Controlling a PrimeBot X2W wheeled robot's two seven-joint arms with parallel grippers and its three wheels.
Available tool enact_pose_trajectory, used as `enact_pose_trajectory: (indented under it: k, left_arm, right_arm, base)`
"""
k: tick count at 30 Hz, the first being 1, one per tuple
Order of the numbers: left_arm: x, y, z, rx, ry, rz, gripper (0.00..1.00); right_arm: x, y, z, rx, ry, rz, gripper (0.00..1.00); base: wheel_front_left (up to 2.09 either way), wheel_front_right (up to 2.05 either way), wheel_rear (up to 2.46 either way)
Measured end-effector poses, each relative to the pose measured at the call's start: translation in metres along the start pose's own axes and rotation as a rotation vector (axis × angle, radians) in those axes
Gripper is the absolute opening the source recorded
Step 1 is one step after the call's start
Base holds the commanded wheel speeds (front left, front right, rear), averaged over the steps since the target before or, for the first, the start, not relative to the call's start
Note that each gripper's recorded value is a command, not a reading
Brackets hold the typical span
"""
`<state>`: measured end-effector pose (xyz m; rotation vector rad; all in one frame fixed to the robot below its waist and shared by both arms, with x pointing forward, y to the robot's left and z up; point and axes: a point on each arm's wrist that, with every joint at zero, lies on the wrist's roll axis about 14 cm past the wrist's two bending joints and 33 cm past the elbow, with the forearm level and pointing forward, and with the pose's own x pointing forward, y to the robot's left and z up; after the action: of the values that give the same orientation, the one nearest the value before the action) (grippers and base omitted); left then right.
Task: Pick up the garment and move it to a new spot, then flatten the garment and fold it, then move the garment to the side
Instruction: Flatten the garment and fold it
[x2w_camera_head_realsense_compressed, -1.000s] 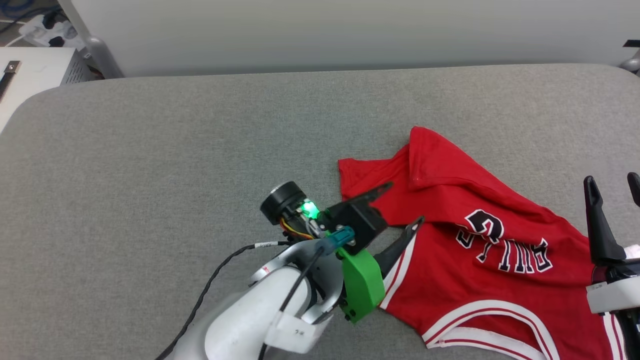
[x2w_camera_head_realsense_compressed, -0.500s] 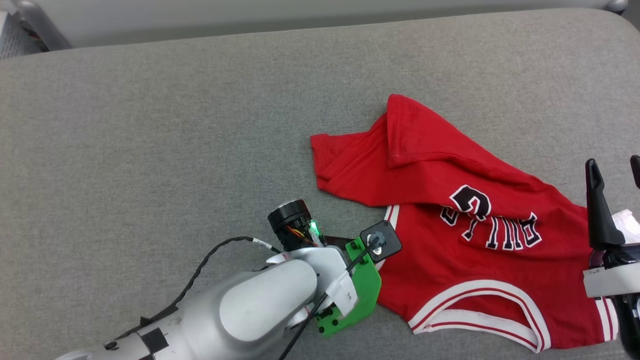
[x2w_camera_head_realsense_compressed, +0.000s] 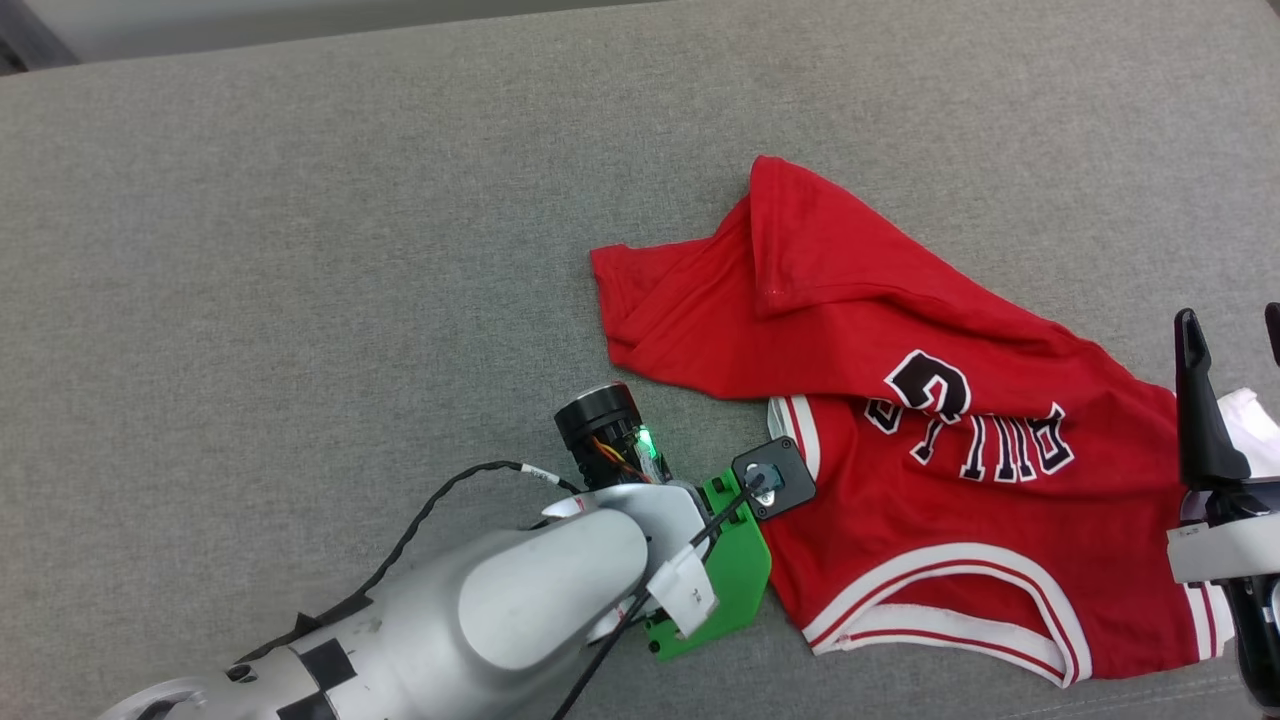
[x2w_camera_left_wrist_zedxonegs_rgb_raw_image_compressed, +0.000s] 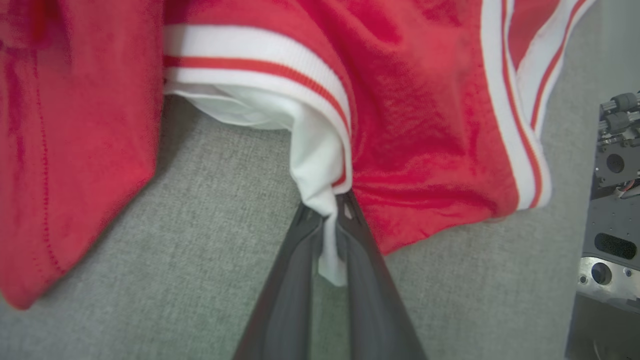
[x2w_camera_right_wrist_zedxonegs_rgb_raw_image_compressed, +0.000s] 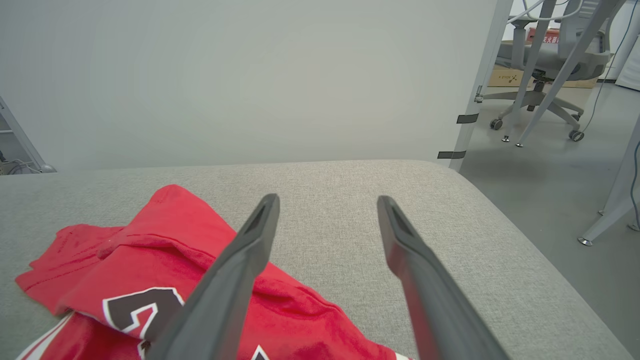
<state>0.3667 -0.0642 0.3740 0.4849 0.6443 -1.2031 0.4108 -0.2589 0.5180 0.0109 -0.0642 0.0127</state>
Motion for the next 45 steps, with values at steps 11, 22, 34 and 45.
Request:
enact_pose_trajectory:
  k: [11, 22, 34, 45]
  left_arm:
    - [-0.094, 0.113, 0.021, -0.116, -0.248, 0.437, 0.00]
    - [-0.245, 0.188, -0.090, -0.316, -0.143, 0.935, 0.00]
    - [-0.211, 0.129, -0.201, -0.622, 0.121, 0.854, 0.00]
    - [-0.208, 0.130, -0.179, -0.613, -0.047, 0.901, 1.00]
  right_arm:
    - [-0.003, 0.008, 0.007, 0.021, -0.021, 0.020, 1.00]
    - [0.000, 0.021, 0.003, 0.039, -0.015, 0.054, 1.00]
    - [-0.004, 0.011, -0.010, 0.029, 0.025, 0.028, 1.00]
    - [-0.001, 0.034, 0.004, 0.012, 0.020, 0.118, 1.00]
  base:
    - [0.00, 0.00, 0.00]
    - [0.00, 0.00, 0.00]
    - [0.00, 0.00, 0.00]
    - [0.00, 0.00, 0.00]
